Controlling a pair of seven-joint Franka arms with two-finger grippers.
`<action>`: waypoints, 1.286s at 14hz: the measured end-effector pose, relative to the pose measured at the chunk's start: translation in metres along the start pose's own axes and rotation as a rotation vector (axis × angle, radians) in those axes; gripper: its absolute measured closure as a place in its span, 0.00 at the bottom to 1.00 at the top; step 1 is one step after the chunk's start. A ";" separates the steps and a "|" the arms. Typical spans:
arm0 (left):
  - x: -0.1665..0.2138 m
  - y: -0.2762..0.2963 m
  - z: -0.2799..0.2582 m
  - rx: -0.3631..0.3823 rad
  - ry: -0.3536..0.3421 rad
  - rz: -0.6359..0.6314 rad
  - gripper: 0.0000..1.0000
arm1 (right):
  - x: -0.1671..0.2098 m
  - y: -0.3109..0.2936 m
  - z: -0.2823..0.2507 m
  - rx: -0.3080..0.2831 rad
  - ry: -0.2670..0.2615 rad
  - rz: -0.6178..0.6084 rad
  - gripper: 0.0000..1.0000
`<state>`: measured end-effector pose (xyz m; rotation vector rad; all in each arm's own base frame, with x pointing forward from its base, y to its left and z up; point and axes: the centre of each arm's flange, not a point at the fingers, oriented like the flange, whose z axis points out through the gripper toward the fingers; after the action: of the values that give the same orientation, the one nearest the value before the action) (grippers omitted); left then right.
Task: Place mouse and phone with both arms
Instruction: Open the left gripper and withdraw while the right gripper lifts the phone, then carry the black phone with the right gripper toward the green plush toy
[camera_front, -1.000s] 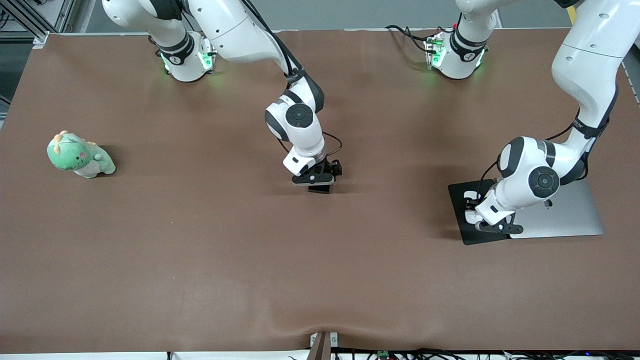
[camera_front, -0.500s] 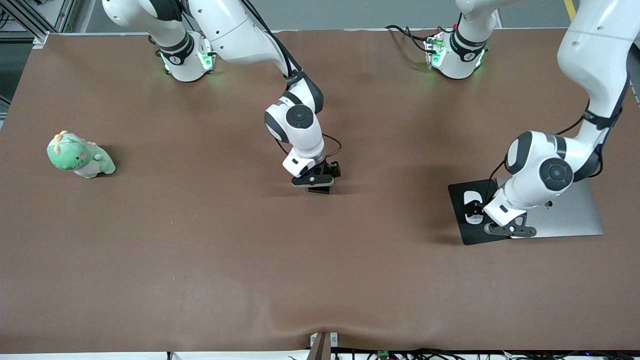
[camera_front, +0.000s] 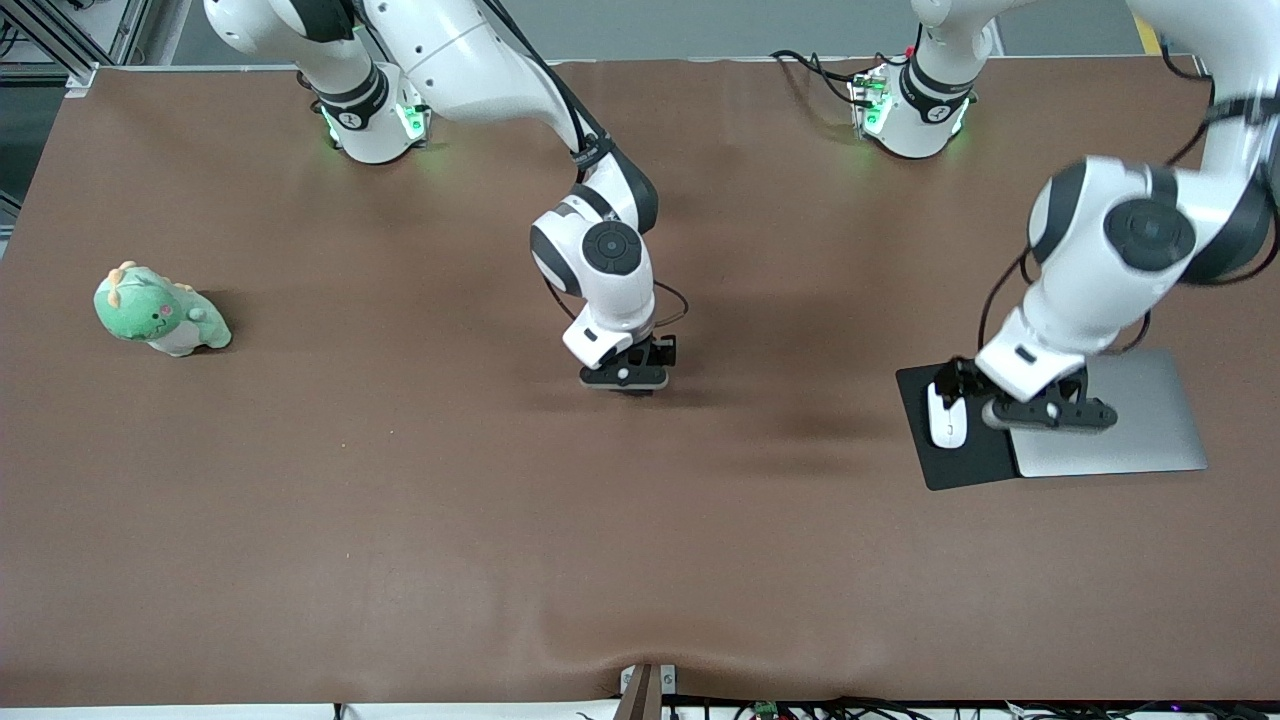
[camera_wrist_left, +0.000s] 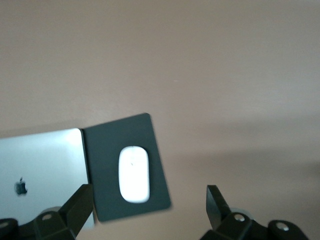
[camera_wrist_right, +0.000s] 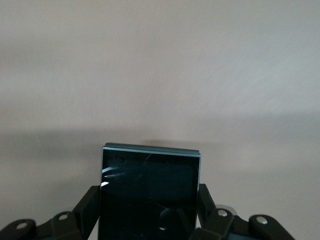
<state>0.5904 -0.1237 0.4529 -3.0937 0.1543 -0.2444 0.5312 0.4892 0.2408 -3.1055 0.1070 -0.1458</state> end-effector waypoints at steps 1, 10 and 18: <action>-0.003 0.007 -0.032 0.000 -0.015 -0.010 0.00 | 0.020 0.012 -0.017 0.001 0.008 0.029 0.19; 0.000 -0.006 -0.203 -0.029 -0.059 -0.004 0.00 | 0.123 0.184 -0.135 -0.041 -0.080 0.023 0.19; -0.013 -0.017 -0.228 -0.047 -0.090 -0.035 0.00 | 0.135 0.376 -0.113 -0.026 -0.108 -0.114 0.19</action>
<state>0.5428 -0.1113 0.6768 -3.1490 0.1045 -0.1030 0.6290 0.1014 0.3530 -3.1378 -0.0715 0.0208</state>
